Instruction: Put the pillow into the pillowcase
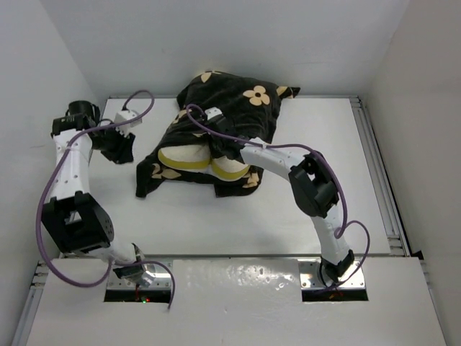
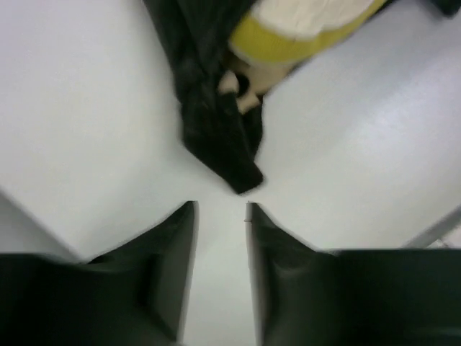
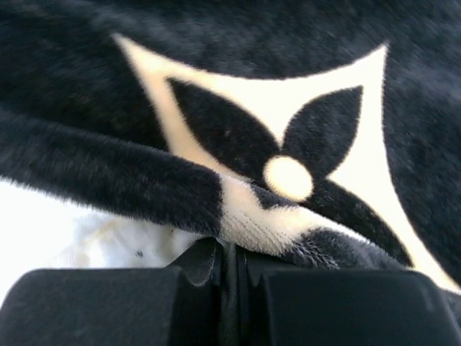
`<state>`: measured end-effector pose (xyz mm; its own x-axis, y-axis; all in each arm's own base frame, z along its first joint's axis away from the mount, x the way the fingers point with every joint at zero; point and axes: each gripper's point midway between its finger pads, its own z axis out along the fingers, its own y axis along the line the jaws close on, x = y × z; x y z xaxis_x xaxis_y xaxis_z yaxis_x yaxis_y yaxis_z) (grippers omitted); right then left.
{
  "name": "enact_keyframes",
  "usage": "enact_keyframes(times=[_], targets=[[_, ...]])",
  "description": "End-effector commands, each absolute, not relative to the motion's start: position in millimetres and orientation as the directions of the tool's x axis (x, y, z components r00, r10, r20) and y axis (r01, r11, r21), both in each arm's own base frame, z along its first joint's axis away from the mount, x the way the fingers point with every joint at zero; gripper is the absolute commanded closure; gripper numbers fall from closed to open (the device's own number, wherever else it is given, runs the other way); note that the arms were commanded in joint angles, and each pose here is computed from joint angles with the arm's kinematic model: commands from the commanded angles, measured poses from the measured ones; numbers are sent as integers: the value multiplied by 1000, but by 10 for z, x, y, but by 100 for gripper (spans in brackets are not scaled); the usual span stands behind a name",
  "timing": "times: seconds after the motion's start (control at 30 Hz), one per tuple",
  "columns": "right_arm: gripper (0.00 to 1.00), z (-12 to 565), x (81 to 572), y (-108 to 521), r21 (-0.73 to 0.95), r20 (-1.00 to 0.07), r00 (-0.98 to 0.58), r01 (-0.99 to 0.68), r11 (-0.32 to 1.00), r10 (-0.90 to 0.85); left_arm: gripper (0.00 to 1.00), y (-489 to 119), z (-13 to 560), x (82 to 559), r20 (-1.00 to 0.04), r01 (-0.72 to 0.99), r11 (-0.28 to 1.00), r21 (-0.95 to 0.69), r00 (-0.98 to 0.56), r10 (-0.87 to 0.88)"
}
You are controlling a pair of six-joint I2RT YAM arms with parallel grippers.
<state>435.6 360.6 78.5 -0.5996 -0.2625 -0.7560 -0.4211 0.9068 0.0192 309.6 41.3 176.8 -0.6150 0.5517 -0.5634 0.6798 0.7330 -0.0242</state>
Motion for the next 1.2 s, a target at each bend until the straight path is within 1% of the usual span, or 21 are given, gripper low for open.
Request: enact_keyframes(times=[0.0, 0.03, 0.07, 0.1, 0.17, 0.2, 0.27, 0.3, 0.37, 0.4, 0.5, 0.53, 0.57, 0.6, 0.63, 0.73, 0.87, 0.93, 1.07, 1.13, 1.17], targets=[[100, 1656, 4620, 3899, 178, -875, -479, -461, 869, -74, 73, 279, 2588, 3444, -699, 707, 665, 239, -350, 623], [100, 1684, 4655, 3877, 197, -872, -486, -457, 868, -58, 98, 141, 2642, 3499, -712, 729, 638, 249, -309, 631], [100, 1713, 4662, 3921, 228, -866, -499, -462, 857, -39, 100, 13, 2638, 3508, -724, 754, 611, 243, -278, 632], [100, 1715, 4717, 3876, 242, -861, -508, -451, 859, -24, 100, -190, 2483, 3458, -717, 804, 551, 224, -246, 652], [100, 1648, 4745, 3859, 257, -846, -532, -442, 859, -21, 100, -370, 2231, 3416, -712, 849, 486, 208, -209, 670], [100, 1615, 4794, 3803, 260, -841, -541, -430, 865, -16, 100, -443, 1917, 3382, -703, 869, 455, 195, -200, 683], [100, 1534, 4776, 3778, 285, -817, -576, -421, 861, -11, 100, -447, 1644, 3382, -698, 867, 455, 202, -198, 688], [100, 1508, 4787, 3746, 290, -812, -583, -416, 862, -8, 96, -496, 1441, 3348, -698, 876, 433, 213, -174, 695], [100, 1441, 4768, 3711, 296, -802, -598, -407, 864, -7, 92, -648, 1351, 3299, -697, 897, 373, 237, -111, 708], [100, 1447, 4756, 3710, 295, -802, -597, -407, 864, -8, 89, -832, 1309, 3266, -690, 916, 310, 256, -51, 722], [100, 1455, 4763, 3708, 302, -800, -600, -401, 865, 2, 84, -989, 1153, 3276, -648, 922, 272, 276, -31, 761], [100, 1472, 4773, 3717, 306, -801, -599, -400, 864, 6, 81, -936, 1119, 3398, -606, 899, 276, 340, -16, 795], [100, 1492, 4784, 3719, 306, -802, -597, -398, 865, 9, 78, -914, 954, 3368, -579, 898, 275, 343, -29, 815], [100, 1499, 4791, 3724, 306, -802, -597, -398, 865, 9, 69, -933, 888, 3413, -565, 884, 296, 361, -46, 824], [100, 1509, 4793, 3737, 306, -801, -598, -399, 865, 8, 64, -856, 905, 3601, -534, 833, 330, 444, -50, 844], [100, 1529, 4786, 3700, 303, -799, -601, -391, 869, 9, 51, -847, 691, 3734, -509, 800, 378, 465, -108, 854], [100, 1535, 4742, 3669, 297, -799, -602, -392, 871, 2, 47, -774, 547, 3799, -491, 767, 426, 479, -169, 855], [100, 1536, 4727, 3660, 295, -797, -604, -393, 871, -3, 37, -755, 484, 3827, -484, 755, 433, 493, -175, 857], [100, 1509, 4684, 3681, 291, -791, -611, -396, 871, -13, 35, -747, 255, 3791, -452, 756, 429, 495, -198, 870], [100, 1479, 4660, 3675, 289, -786, -618, -395, 872, -19, 40, -760, 227, 3810, -460, 750, 437, 497, -200, 865], [100, 1474, 4653, 3664, 288, -785, -620, -391, 874, -19, 59, -774, 206, 3808, -468, 752, 446, 485, -208, 859]])
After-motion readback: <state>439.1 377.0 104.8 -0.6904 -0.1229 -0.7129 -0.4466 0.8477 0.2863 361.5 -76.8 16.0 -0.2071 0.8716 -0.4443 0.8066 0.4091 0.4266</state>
